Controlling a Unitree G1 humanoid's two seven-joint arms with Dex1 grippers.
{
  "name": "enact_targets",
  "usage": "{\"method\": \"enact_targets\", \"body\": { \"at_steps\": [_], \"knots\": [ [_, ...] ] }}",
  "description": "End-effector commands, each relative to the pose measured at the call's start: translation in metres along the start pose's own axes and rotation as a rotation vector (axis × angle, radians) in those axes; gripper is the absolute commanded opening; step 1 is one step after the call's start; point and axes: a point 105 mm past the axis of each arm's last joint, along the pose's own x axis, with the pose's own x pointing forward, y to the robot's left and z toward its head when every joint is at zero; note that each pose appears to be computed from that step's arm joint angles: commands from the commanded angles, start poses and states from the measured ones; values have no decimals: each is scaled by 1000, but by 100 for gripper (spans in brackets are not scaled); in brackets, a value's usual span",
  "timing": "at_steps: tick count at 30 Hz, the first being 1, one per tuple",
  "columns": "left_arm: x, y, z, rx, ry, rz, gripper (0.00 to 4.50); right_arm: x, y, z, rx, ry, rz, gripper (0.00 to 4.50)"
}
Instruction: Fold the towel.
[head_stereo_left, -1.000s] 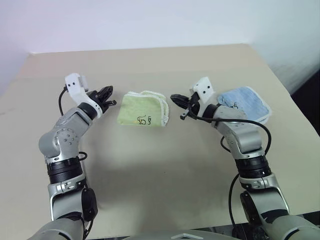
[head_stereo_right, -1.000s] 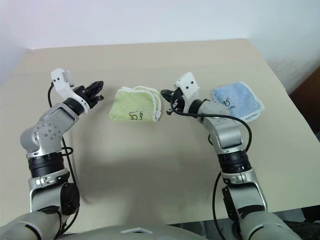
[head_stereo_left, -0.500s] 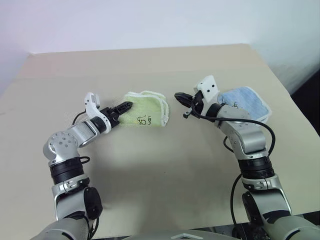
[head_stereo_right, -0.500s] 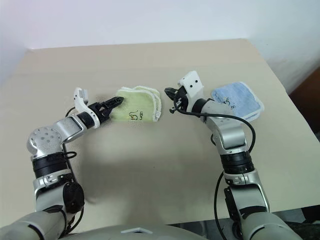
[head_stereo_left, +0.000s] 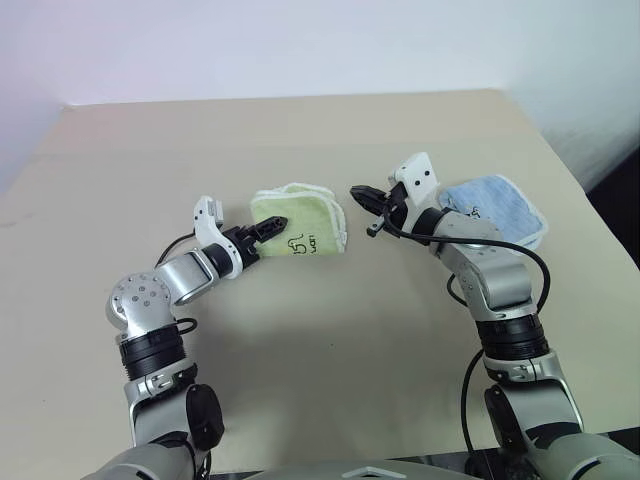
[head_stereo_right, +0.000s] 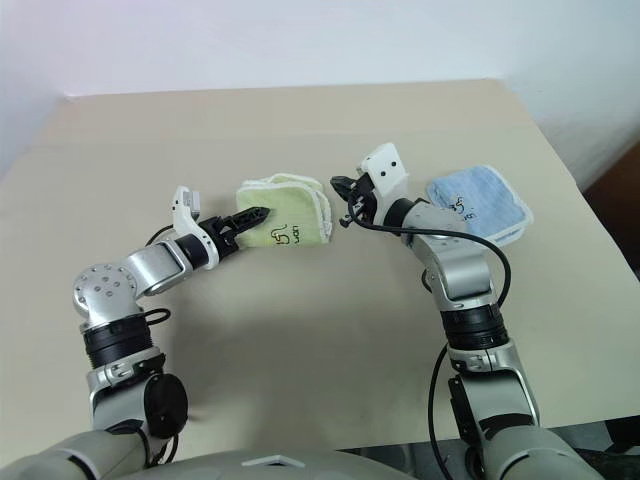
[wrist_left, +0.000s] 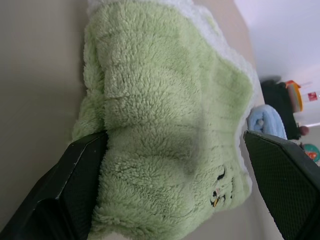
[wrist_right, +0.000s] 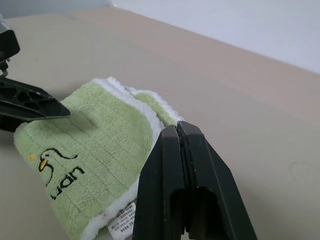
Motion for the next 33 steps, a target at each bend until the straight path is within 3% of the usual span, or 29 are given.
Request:
{"method": "enact_targets", "body": {
  "at_steps": [1,11,13,18,21,23,27,31,33],
  "knots": [
    [1,7,-10,-34,29,30,390,-2,3,20,-32,-71,8,0],
    [3,8,-2,-50,-20,35,52,-2,1,22,-38,-75,0,0],
    [5,7,1,-51,-35,30,1,-3,1,23,-38,-78,-4,0],
    [8,2,3,-42,-56,25,1,-3,0,23,-38,-80,-9,0],
    [6,-2,20,-36,-158,23,1,-3,0,23,-37,-81,-11,0],
    [-2,5,43,-24,-287,90,1,-4,0,23,-37,-82,-13,0],
    [-48,48,101,-44,-626,374,1,-6,-1,23,-37,-81,-16,0],
    [-107,80,136,-121,-903,525,1,-7,-1,22,-36,-76,-12,0],
    [-138,101,140,-174,-1009,625,1,-7,0,22,-35,-75,-5,0]
  ]
}}
